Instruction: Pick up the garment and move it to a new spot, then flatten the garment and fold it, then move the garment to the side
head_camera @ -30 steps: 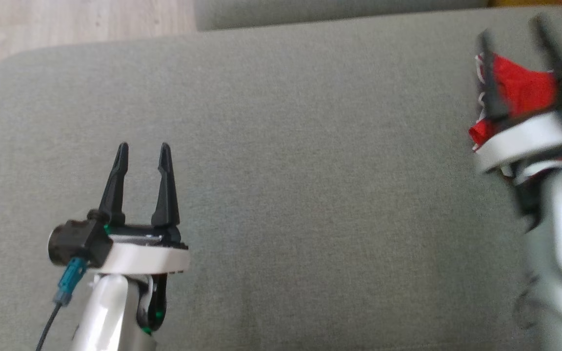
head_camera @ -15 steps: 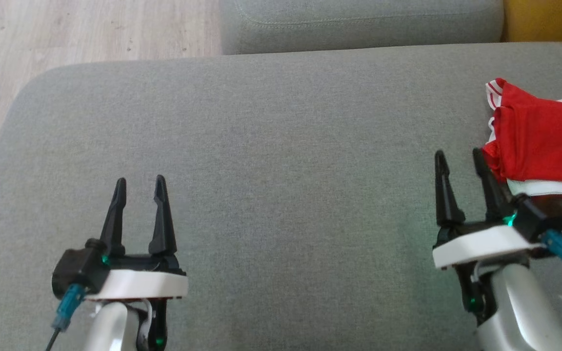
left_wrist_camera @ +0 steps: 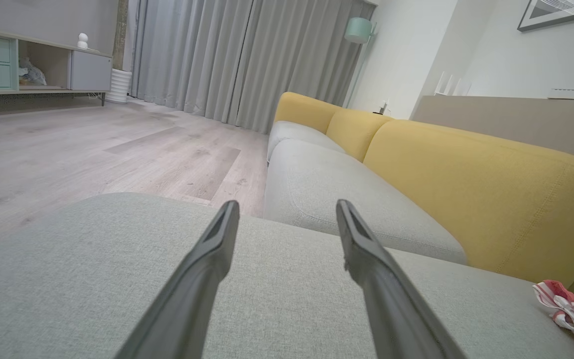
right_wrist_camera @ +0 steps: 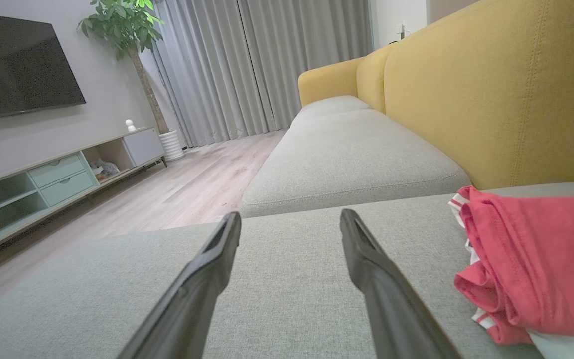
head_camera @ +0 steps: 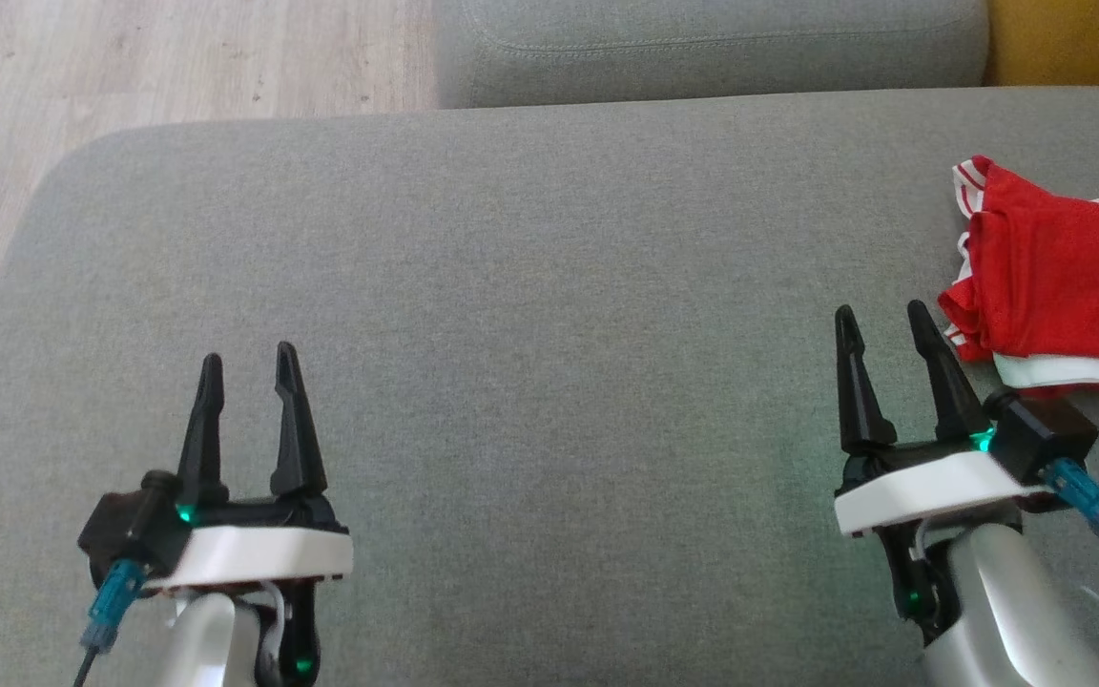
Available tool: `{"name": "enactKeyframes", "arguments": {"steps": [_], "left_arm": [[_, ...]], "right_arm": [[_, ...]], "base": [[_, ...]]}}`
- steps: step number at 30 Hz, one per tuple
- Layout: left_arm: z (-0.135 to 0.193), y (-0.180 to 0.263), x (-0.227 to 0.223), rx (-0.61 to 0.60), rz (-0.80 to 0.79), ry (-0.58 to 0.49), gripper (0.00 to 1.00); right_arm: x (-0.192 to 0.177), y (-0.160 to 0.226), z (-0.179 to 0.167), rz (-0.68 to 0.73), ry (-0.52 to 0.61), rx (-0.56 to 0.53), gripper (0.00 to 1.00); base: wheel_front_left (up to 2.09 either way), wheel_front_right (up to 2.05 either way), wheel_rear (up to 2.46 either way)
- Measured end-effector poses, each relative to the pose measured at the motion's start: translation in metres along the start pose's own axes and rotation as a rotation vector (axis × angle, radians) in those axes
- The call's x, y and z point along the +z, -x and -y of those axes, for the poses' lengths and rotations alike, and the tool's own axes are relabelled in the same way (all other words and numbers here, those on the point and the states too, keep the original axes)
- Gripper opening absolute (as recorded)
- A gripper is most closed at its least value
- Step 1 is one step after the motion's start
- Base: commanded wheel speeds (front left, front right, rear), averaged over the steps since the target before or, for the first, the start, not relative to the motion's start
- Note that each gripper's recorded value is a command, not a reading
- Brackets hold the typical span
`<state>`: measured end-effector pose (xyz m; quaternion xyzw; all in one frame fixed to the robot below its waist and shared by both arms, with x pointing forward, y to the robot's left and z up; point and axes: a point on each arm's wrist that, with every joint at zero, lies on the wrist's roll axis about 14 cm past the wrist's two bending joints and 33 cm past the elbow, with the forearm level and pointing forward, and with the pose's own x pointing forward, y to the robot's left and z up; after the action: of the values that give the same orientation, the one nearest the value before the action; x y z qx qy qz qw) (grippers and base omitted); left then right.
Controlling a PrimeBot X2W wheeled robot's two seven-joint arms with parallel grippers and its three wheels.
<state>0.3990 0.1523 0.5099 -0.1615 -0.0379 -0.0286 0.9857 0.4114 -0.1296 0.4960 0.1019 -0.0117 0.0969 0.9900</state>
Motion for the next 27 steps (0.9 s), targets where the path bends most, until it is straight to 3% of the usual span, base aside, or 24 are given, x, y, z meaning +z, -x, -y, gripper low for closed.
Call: {"name": "enactKeyframes", "arguments": {"steps": [20, 21, 27], "left_arm": [[-0.007, 0.005, -0.011, 0.028, -0.032, 0.035, 1.0], [-0.009, 0.006, -0.014, 0.034, -0.043, 0.035, 0.0], [-0.023, 0.029, -0.05, 0.087, -0.163, 0.05, 0.0]], "right_arm": [[0.0, -0.001, -0.006, 0.002, -0.004, 0.018, 1.0], [-0.003, 0.0, -0.006, -0.008, -0.005, 0.016, 0.0], [-0.045, 0.025, 0.001, -0.138, -0.04, -0.024, 0.0]], "base": [[0.0, 0.0, 0.0], [0.0, 0.0, 0.0], [0.0, 0.0, 0.0]]}}
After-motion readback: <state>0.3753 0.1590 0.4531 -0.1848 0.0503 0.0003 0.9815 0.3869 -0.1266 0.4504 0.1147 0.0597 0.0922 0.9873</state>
